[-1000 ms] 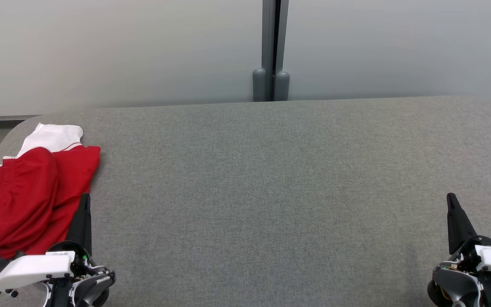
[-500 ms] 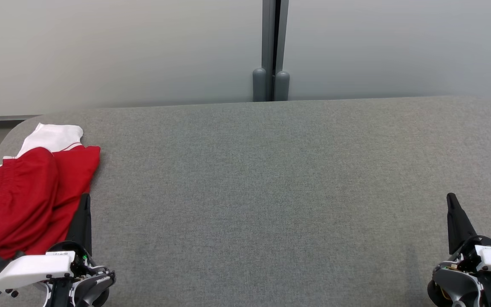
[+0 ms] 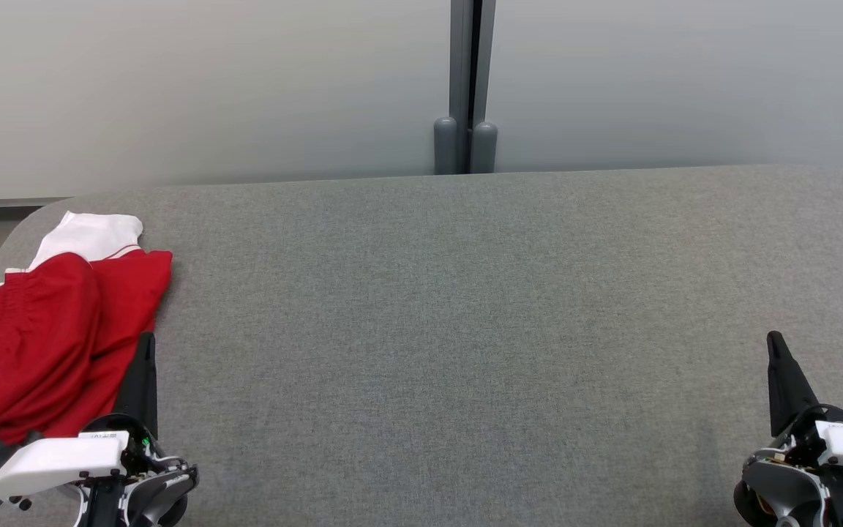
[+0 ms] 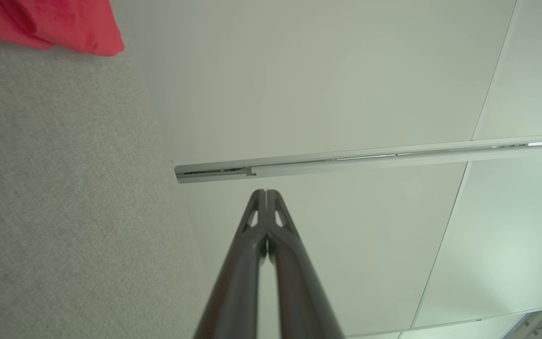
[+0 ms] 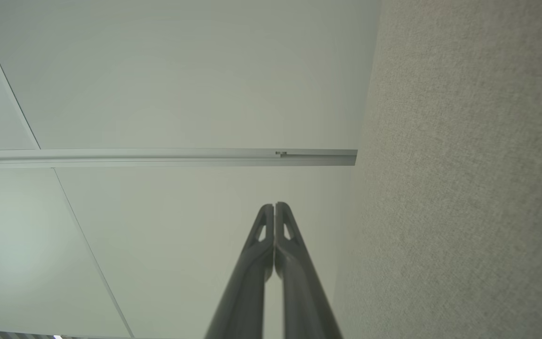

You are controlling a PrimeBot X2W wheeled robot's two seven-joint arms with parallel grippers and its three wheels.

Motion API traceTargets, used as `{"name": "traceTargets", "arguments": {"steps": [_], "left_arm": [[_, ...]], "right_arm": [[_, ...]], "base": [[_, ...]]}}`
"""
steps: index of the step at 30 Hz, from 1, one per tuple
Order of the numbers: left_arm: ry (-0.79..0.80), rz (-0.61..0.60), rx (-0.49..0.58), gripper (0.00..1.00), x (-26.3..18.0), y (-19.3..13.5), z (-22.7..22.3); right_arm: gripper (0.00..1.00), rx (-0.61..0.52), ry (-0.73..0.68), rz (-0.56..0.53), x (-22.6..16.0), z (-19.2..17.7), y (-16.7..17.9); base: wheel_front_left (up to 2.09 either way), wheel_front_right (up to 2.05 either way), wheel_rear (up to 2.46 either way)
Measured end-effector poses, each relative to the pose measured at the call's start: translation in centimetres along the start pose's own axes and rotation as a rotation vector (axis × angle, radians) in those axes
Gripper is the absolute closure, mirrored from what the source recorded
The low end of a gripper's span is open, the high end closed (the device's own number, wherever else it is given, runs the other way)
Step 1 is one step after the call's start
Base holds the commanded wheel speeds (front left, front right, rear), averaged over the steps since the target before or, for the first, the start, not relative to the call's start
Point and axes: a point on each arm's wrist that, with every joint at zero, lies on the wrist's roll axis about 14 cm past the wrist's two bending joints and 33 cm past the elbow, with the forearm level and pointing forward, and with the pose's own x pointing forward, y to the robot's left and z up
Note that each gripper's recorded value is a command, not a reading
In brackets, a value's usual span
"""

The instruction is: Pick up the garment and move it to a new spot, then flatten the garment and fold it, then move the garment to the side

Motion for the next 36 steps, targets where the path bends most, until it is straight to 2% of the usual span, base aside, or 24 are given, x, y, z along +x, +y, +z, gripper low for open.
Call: {"name": "traceTargets", "arguments": {"steps": [34,35,36], "left_arm": [[0.000,0.000,0.000,1.00,0.00,0.00,0.00],[0.000,0.006,-0.001,0.00,-0.06,0.18,-0.02],[0.000,0.020,-0.005,0.00,-0.28,0.70,-0.09]], "right_arm": [[1.00,0.000,0.000,0.000,0.00,0.00,0.00],[0.00,0.001,-0.001,-0.005,-0.06,0.00,-0.17],[0.00,0.005,-0.001,-0.017,-0.23,-0.04,-0.59]], "base": [[0.00,0.00,0.00],[0.00,0.00,0.00],[0.00,0.00,0.00]]}}
